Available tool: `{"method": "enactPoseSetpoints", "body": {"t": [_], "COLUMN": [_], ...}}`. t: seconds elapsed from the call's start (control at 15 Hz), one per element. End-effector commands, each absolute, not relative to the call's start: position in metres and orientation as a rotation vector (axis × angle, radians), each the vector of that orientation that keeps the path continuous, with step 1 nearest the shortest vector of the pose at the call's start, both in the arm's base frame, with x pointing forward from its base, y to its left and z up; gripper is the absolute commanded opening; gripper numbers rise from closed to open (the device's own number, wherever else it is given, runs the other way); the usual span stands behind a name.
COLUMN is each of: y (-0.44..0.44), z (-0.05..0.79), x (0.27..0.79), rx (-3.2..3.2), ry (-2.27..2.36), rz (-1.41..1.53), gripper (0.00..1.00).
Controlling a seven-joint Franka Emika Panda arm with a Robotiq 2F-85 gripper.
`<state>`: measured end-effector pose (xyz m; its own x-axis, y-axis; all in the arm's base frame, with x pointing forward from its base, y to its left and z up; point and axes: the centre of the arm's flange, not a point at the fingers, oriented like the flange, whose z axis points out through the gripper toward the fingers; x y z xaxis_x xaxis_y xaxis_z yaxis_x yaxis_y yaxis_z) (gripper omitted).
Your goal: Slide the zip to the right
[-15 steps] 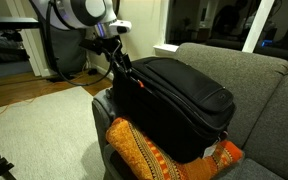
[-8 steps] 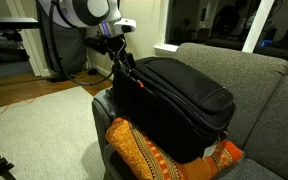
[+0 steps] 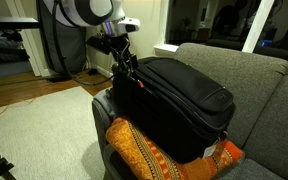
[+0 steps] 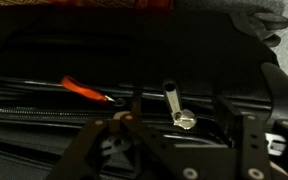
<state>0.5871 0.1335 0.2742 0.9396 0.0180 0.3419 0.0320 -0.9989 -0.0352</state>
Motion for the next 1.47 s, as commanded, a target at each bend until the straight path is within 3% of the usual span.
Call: {"method": "enactPoseSetpoints", "body": {"t": [0.0,0.13,0.53,0.67,0.8,0.87,1.4], "y": [0.126,0.125,0.125,0.124,0.125,0.125,0.103], "z": [0.280,0.280,0.281,0.281,0.282,0.283,0.293], "x": [0.587,0.589,0.593,0.594,0.595,0.595,0.599], "rx": [-3.037,-3.039,-3.036,-3.039,-3.039,-3.039,-3.050], "ry": [-0.045,-0.040,-0.042,-0.044,-0.050,-0.050,-0.004], "rz": [-0.546,-0.547,-0.545,-0.543,-0.546,-0.547,-0.546], "gripper": [0.44,0.38,0.39,0.26,0.05,0.03,0.06]}}
